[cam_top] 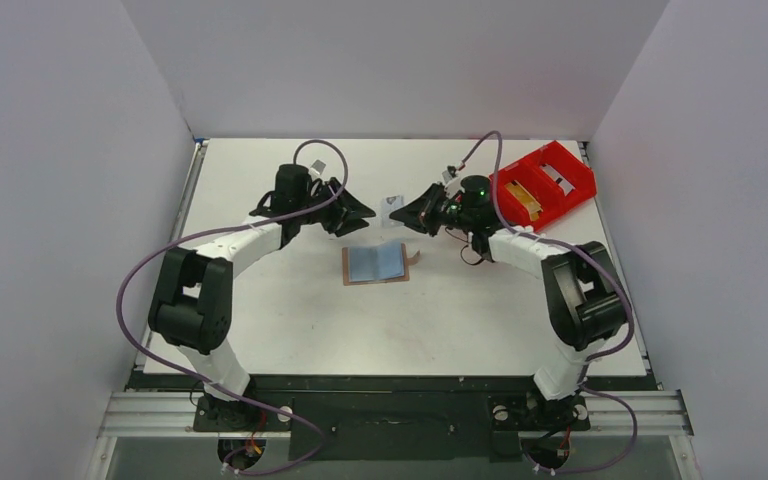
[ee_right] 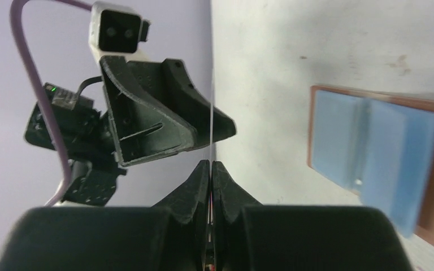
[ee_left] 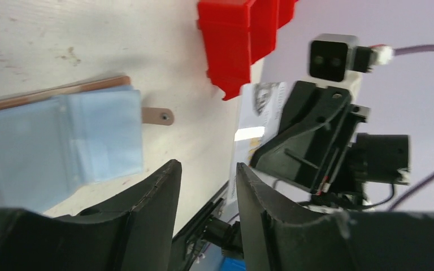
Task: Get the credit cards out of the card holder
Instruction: Place the credit card in the storage box.
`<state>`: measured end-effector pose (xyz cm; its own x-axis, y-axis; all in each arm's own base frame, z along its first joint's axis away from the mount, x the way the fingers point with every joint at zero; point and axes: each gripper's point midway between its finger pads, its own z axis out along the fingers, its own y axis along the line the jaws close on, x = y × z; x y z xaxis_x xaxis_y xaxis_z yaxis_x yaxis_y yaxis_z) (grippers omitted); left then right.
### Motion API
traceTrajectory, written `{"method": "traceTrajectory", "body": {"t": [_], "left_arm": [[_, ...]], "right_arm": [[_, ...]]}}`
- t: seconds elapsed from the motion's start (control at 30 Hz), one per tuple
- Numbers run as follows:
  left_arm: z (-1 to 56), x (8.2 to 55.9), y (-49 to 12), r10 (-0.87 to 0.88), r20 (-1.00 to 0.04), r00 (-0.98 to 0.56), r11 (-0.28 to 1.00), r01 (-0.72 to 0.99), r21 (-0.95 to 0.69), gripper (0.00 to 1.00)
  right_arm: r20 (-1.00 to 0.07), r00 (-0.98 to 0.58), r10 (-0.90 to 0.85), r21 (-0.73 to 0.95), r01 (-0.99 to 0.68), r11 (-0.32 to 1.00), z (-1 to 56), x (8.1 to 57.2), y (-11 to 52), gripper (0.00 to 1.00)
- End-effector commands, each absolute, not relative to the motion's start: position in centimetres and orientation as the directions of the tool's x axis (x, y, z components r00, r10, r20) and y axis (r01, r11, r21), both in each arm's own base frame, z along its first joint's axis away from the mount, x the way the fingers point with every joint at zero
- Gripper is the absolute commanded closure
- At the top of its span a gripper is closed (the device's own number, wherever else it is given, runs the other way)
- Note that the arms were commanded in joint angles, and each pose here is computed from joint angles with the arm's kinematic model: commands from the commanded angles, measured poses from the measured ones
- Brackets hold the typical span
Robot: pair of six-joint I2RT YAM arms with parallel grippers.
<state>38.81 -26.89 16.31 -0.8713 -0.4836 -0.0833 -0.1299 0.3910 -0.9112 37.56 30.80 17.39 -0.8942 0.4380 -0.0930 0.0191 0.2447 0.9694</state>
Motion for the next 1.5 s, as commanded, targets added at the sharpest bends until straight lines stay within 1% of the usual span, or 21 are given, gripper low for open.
{"method": "traceTrajectory", "body": {"t": [0.0, 0.03, 0.07, 0.1, 0.13, 0.17, 0.2, 0.23, 0.27, 0.3, 0.4, 0.5, 0.57, 0.67, 0.87, 0.9, 0.93, 0.97, 1.2, 1.47], "left_arm": [[18.7, 38.4, -24.8, -0.451, -0.249, -0.857, 0.555, -0.051, -0.83, 0.6], [18.6, 38.2, -24.5, -0.447, -0.249, -0.859, 0.573, -0.061, -0.817, 0.59], [18.7, 38.0, -24.3, -0.436, -0.267, -0.86, 0.586, -0.046, -0.809, 0.58], [18.6, 37.8, -24.2, -0.429, -0.263, -0.864, 0.594, -0.05, -0.803, 0.58], [18.9, 37.6, -24.1, -0.422, -0.273, -0.865, 0.596, -0.038, -0.802, 0.56], [18.8, 37.2, -24.2, -0.414, -0.266, -0.871, 0.595, -0.037, -0.803, 0.56], [19.0, 37.0, -24.1, -0.407, -0.274, -0.871, 0.594, -0.025, -0.804, 0.54], [18.9, 36.7, -24.1, -0.4, -0.268, -0.877, 0.595, -0.026, -0.803, 0.54], [18.8, 36.3, -24.1, -0.393, -0.27, -0.879, 0.597, -0.02, -0.802, 0.53], [18.8, 36.1, -24.0, -0.39, -0.27, -0.88, 0.596, -0.018, -0.803, 0.53], [18.8, 35.2, -23.9, -0.377, -0.276, -0.884, 0.595, -0.003, -0.804, 0.51], [18.7, 34.6, -24.0, -0.358, -0.274, -0.893, 0.592, 0.01, -0.806, 0.5], [18.7, 34.4, -23.9, -0.356, -0.276, -0.893, 0.589, 0.015, -0.808, 0.49], [19.0, 34.1, -24.0, -0.351, -0.279, -0.894, 0.578, 0.027, -0.816, 0.49], [19.6, 33.9, -24.2, -0.351, -0.281, -0.893, 0.56, 0.04, -0.827, 0.48], [19.7, 33.9, -24.2, -0.351, -0.282, -0.893, 0.559, 0.042, -0.828, 0.48], [19.7, 33.9, -24.2, -0.35, -0.281, -0.894, 0.558, 0.042, -0.829, 0.47], [19.8, 33.9, -24.3, -0.349, -0.283, -0.893, 0.557, 0.044, -0.829, 0.47], [20.3, 34.2, -24.2, -0.35, -0.286, -0.892, 0.561, 0.045, -0.827, 0.46], [20.5, 34.7, -24.3, -0.357, -0.287, -0.889, 0.566, 0.038, -0.824, 0.45]], "right_arm": [[-0.301, -0.833, 0.464, 0.868, -0.038, 0.496, 17.7, 39.0, 26.3, 1.0], [-0.339, -0.812, 0.476, 0.851, -0.049, 0.523, 18.1, 39.4, 25.4, 1.0], [-0.332, -0.805, 0.491, 0.837, -0.012, 0.547, 17.6, 39.6, 24.1, 1.0], [-0.364, -0.786, 0.5, 0.816, -0.01, 0.578, 17.8, 40.0, 23.1, 1.0], [-0.352, -0.783, 0.513, 0.794, 0.04, 0.606, 17.1, 40.0, 21.6, 1.0], [-0.386, -0.762, 0.52, 0.768, 0.048, 0.639, 17.2, 40.5, 20.4, 1.0], [-0.386, -0.743, 0.547, 0.73, 0.117, 0.674, 16.4, 40.7, 18.4, 1.0], [-0.415, -0.729, 0.544, 0.707, 0.119, 0.698, 16.7, 41.0, 17.4, 1.0], [-0.43, -0.701, 0.568, 0.672, 0.171, 0.72, 16.6, 41.4, 15.3, 1.0], [-0.452, -0.687, 0.569, 0.645, 0.188, 0.74, 16.6, 41.6, 14.2, 1.0], [-0.511, -0.595, 0.62, 0.552, 0.326, 0.768, 17.0, 42.8, 8.3, 1.0], [-0.542, -0.518, 0.662, 0.507, 0.426, 0.749, 17.7, 43.9, 3.9, 1.0], [-0.563, -0.438, 0.701, 0.481, 0.516, 0.709, 18.1, 44.7, -0.3, 1.0], [-0.603, -0.346, 0.719, 0.45, 0.597, 0.664, 18.6, 46.2, -4.2, 1.0], [-0.654, -0.215, 0.725, 0.419, 0.695, 0.584, 18.9, 48.9, -10.1, 1.0], [-0.665, -0.185, 0.724, 0.434, 0.693, 0.576, 19.9, 49.7, -10.9, 1.0], [-0.659, -0.19, 0.728, 0.425, 0.704, 0.569, 18.9, 50.2, -11.3, 1.0], [-0.665, -0.166, 0.728, 0.439, 0.701, 0.562, 19.8, 51.0, -12.0, 1.0], [-0.64, -0.142, 0.755, 0.451, 0.727, 0.518, 17.9, 54.6, -15.0, 1.0], [-0.591, -0.17, 0.789, 0.471, 0.721, 0.508, 15.8, 57.6, -15.2, 1.0]]}}
